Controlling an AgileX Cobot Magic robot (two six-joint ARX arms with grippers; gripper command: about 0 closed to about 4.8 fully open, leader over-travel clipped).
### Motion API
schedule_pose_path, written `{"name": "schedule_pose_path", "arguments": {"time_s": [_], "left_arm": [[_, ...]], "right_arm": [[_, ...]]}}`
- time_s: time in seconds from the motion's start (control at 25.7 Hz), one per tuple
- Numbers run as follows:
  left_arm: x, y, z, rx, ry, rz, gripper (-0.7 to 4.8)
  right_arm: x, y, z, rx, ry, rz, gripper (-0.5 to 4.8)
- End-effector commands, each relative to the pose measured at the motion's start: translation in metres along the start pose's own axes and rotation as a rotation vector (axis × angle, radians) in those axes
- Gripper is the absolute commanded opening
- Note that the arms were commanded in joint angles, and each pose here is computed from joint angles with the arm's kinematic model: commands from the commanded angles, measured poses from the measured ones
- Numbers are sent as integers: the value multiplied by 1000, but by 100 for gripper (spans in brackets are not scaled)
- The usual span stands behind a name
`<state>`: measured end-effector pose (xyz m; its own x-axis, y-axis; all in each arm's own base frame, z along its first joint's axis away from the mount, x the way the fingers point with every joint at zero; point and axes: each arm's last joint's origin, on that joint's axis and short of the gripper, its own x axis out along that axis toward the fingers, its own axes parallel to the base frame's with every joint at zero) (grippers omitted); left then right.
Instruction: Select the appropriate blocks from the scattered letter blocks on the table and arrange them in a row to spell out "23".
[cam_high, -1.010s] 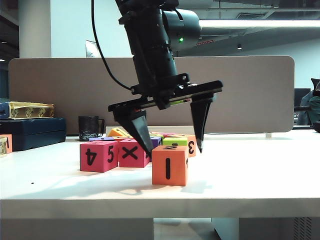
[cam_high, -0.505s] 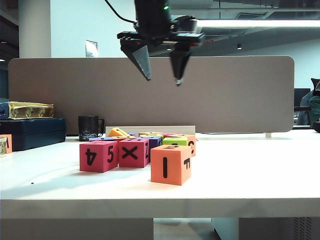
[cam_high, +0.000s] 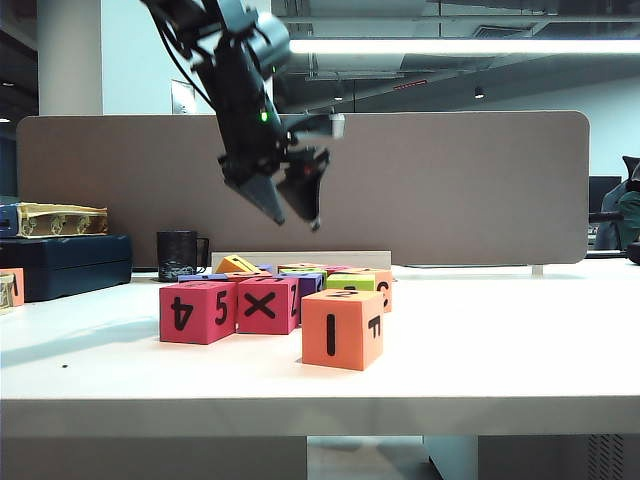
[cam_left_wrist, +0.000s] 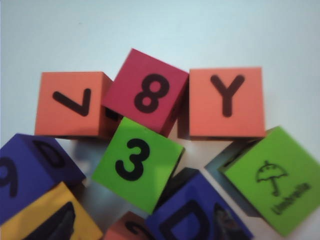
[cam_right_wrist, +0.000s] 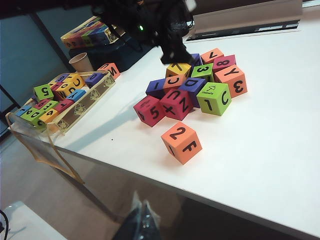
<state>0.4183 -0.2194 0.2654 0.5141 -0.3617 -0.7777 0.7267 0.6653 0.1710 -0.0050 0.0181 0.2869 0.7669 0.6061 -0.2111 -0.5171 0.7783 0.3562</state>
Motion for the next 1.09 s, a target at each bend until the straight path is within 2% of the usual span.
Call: {"name": "schedule_pose_path", "arguments": {"time_s": [0.04,0.12,0.27,0.7,1.09], "left_arm": [[17,6,-1,101,-31,11,346],[30,10,-4,127,-49,21,387],[44,15,-9,122,-64,7,403],[52,17,-13,112,-64,-29,403],[77,13,-28,84,4,-63,398]], "right_arm": [[-1,1,1,-9,-11,0,-1],[-1,1,1,-8,-10,0,-1],[-1,0,1,-8,-15,-22,-1],[0,-1,1,-34,-19,-49,-1],[0,-1,1,-33,-19,-48,-1]]}}
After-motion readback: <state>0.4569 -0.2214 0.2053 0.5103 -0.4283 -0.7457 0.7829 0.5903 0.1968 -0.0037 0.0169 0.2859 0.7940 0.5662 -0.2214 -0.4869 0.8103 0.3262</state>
